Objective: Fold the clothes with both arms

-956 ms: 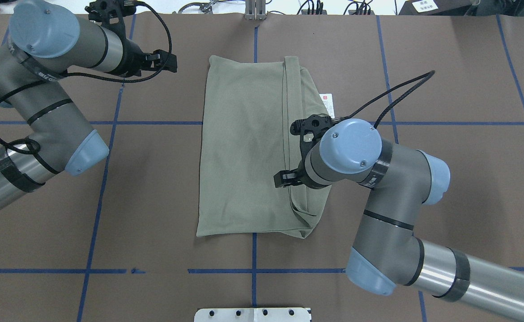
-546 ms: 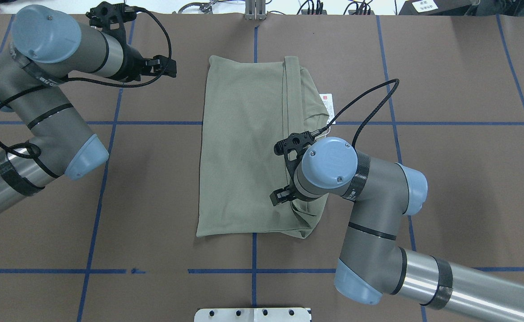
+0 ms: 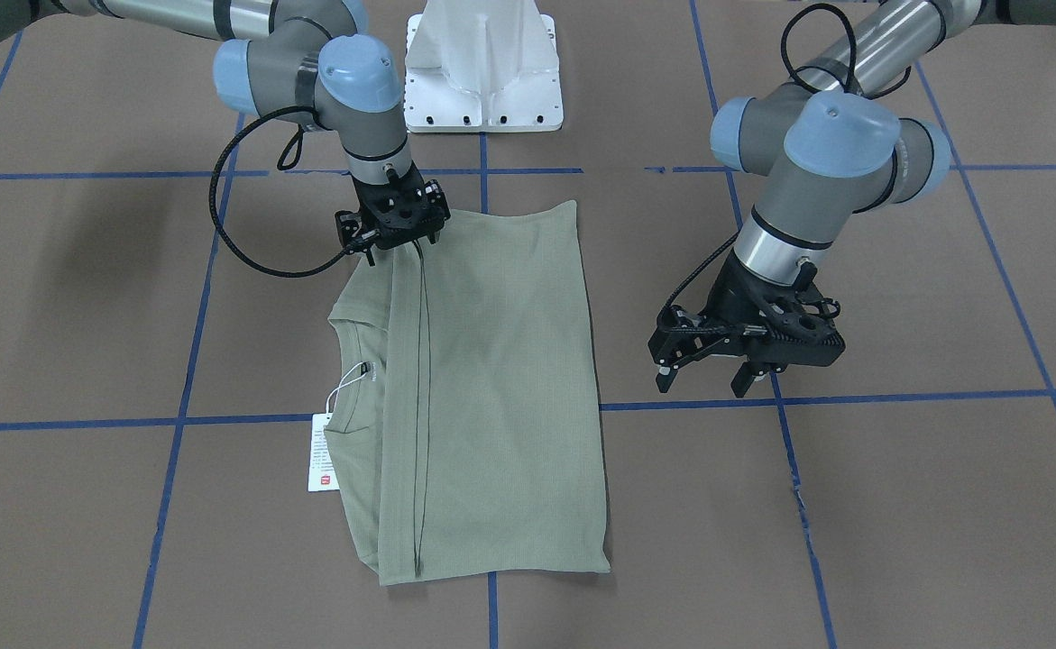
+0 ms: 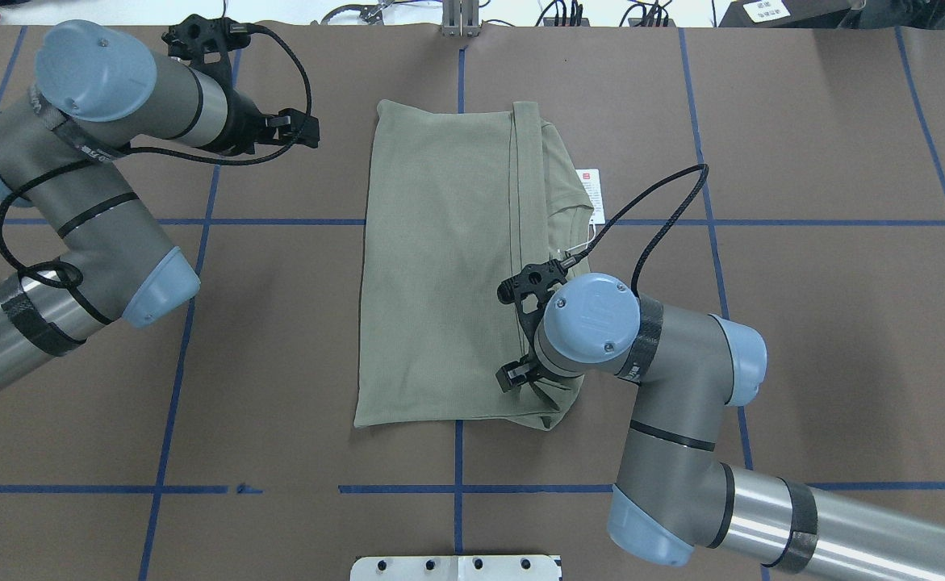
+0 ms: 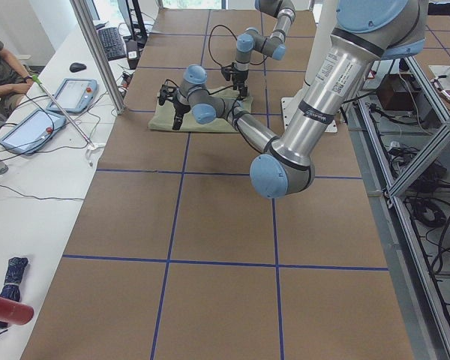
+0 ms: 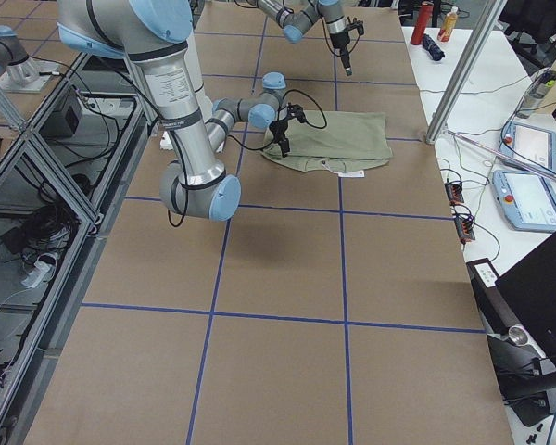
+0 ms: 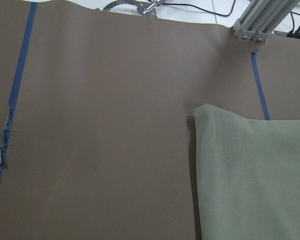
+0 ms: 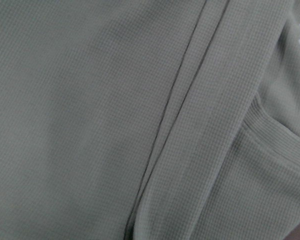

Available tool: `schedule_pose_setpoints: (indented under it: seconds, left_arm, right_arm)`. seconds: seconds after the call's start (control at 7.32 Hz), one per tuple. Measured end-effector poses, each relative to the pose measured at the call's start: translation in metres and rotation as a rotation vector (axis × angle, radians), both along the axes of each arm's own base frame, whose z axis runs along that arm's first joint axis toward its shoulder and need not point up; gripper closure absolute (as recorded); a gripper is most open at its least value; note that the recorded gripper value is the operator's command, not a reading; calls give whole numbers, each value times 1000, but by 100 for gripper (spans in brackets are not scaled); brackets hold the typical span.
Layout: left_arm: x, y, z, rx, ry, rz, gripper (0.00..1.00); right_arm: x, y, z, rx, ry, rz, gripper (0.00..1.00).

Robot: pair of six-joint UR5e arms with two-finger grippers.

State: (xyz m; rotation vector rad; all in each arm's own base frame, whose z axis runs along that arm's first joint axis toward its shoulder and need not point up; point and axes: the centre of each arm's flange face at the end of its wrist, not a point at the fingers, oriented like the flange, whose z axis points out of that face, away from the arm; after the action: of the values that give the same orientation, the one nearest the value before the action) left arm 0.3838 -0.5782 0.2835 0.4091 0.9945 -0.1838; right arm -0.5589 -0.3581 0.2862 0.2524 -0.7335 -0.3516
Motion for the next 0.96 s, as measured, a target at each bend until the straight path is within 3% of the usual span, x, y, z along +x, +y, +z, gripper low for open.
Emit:
schedule_pose_setpoints:
  seconds: [0.96]
  left_arm:
    - [11, 1, 6, 2, 4, 12, 0]
  right_arm:
    - [15, -7, 23, 0, 31, 14, 0]
